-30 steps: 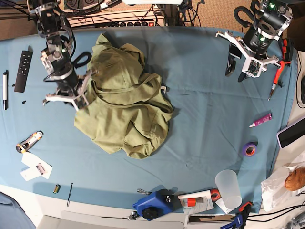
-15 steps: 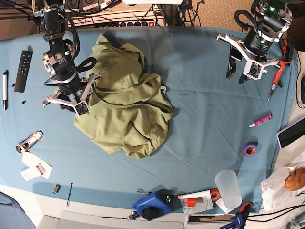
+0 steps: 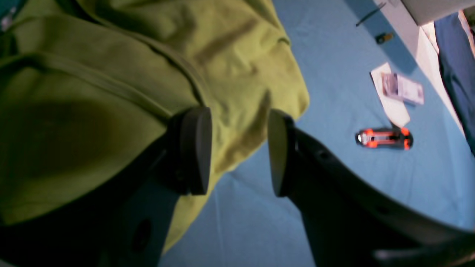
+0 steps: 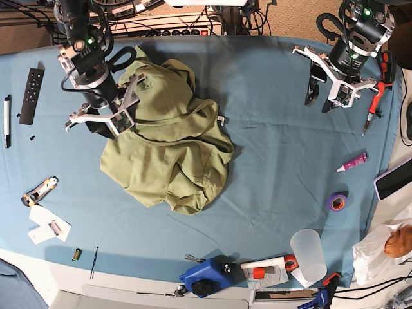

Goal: Layout the t-shirt on the table in an organized manner, then fold the t-shirt properly
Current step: 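Lower the right gripper onto the crumpled green t-shirt's edge, then grasp the shirt fabric with the right gripper and drag it outward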

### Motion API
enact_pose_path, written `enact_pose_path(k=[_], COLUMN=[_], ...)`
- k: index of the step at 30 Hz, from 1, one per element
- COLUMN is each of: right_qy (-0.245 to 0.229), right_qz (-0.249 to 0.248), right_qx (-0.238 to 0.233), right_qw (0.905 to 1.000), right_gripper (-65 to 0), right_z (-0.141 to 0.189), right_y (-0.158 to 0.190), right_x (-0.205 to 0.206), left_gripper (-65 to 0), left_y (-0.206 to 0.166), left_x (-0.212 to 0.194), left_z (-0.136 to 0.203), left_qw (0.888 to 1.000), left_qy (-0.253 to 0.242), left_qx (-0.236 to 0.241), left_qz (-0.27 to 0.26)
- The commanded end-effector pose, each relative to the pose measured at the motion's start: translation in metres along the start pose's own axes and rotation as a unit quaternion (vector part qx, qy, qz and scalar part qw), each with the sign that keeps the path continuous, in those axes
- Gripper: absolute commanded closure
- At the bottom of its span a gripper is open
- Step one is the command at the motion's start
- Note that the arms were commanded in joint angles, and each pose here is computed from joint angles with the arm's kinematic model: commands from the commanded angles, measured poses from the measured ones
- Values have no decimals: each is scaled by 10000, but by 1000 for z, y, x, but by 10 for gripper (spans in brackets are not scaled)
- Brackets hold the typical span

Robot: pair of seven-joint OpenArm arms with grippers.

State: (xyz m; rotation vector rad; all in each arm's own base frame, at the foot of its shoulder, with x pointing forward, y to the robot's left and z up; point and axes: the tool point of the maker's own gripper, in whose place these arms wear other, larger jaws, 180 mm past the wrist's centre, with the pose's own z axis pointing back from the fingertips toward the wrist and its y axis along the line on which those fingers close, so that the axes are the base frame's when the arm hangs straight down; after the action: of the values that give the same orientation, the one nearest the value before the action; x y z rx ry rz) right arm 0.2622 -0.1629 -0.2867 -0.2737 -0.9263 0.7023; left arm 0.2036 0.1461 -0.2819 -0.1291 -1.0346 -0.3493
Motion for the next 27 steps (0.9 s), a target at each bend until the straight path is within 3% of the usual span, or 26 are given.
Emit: enact_pose_path(k=[1, 6, 15, 18, 22, 27], right_qy=[-55, 358, 535, 453, 373, 243], right_qz=[40, -24, -119, -111, -157, -365], right_qx=[-68, 486, 475, 461, 413, -102], right_qw=[10000, 9982, 9974, 9978, 9983, 9990], right_gripper=[-251, -249, -241, -172, 0, 0], right_z=[-1, -16, -42, -47, -49, -52], right_y=[-5, 16, 5, 1, -2, -25], right_x=[1, -30, -46, -42, -37, -29], left_gripper=[-235, -235, -235, -235, -235, -235], left_y=[-1, -2, -7, -7, -7, -7], left_x=[10, 10, 15, 15, 15, 15], left_z=[3, 3, 3, 3, 3, 3], left_qw=[9998, 9998, 9991, 9991, 9991, 9991], left_qy=[-198, -215, -331, -332, -332, -332], left_qx=[-26, -46, -183, -184, -183, -182], left_qz=[-22, 6, 196, 198, 199, 201])
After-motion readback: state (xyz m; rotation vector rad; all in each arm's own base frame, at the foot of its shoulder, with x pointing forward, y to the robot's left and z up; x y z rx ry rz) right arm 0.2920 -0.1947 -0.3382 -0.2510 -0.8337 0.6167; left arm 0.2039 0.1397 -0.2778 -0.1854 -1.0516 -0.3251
